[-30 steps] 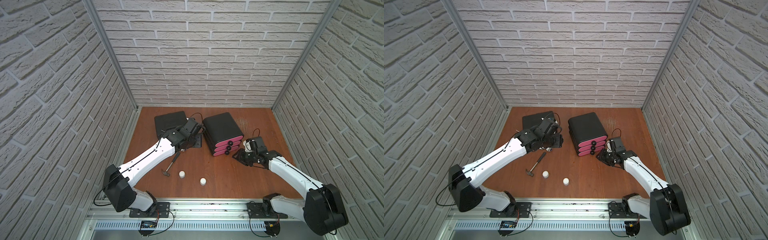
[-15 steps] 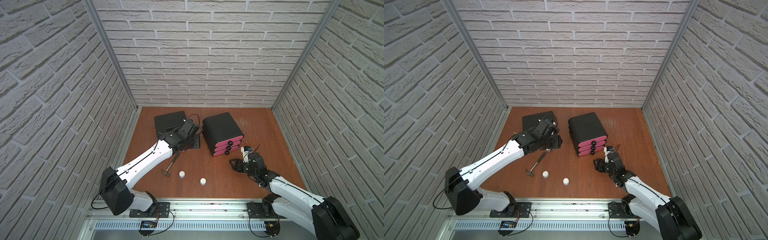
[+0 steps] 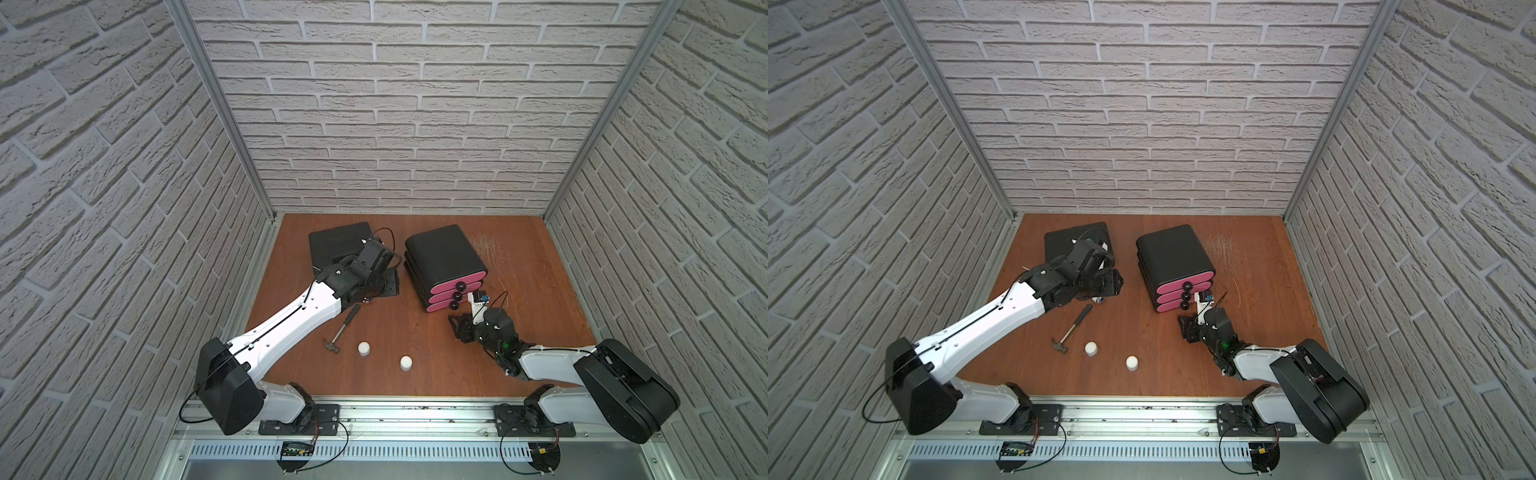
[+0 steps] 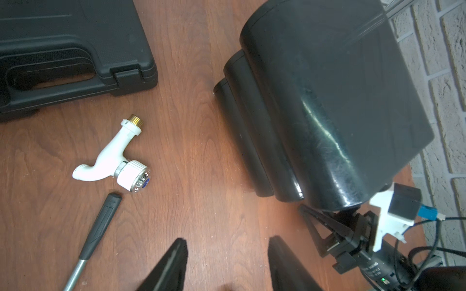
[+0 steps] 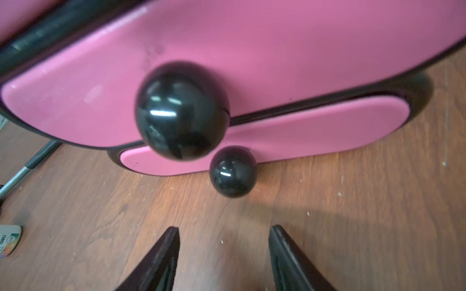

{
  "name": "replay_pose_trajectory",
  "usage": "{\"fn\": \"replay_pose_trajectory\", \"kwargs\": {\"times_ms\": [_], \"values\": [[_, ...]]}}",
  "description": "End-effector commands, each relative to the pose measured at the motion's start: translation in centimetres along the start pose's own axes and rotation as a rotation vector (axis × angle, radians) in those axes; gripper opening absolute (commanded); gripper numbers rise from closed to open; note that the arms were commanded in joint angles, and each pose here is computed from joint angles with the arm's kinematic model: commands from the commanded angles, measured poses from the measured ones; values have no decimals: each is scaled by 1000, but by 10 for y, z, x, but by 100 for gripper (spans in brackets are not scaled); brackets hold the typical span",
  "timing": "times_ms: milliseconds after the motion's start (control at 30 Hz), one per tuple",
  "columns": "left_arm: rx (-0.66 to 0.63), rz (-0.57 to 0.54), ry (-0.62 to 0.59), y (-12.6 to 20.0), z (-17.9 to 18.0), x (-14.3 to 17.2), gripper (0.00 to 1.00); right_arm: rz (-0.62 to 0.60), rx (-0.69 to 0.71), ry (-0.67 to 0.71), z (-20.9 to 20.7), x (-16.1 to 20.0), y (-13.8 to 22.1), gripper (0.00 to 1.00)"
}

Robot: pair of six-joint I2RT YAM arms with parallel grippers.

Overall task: Put the paint cans in the drawer according to color
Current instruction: Open the drawer in the storage box.

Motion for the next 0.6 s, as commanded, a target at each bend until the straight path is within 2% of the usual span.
{"fn": "replay_pose_trajectory", "kwargs": {"times_ms": [0, 233, 567], "values": [[3, -33, 12, 6, 3, -3, 57, -122, -59, 31, 15, -23, -4, 59], [-7, -32, 12, 7, 5, -2, 57, -153, -32, -8, 5, -20, -15, 55], [-17, -26, 16, 10, 10, -2, 56, -218, -73, -23, 6, -23, -23, 49]]}}
Point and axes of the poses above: each gripper's point midway between its finger pads, its own y axis back along the fingers, its own z axis along the line the jaws close on, x = y × z, the point moved 4 cm from there along y, back along the fingers, and after that the axes turned 15 degrees about -y, right-handed, at the moved point
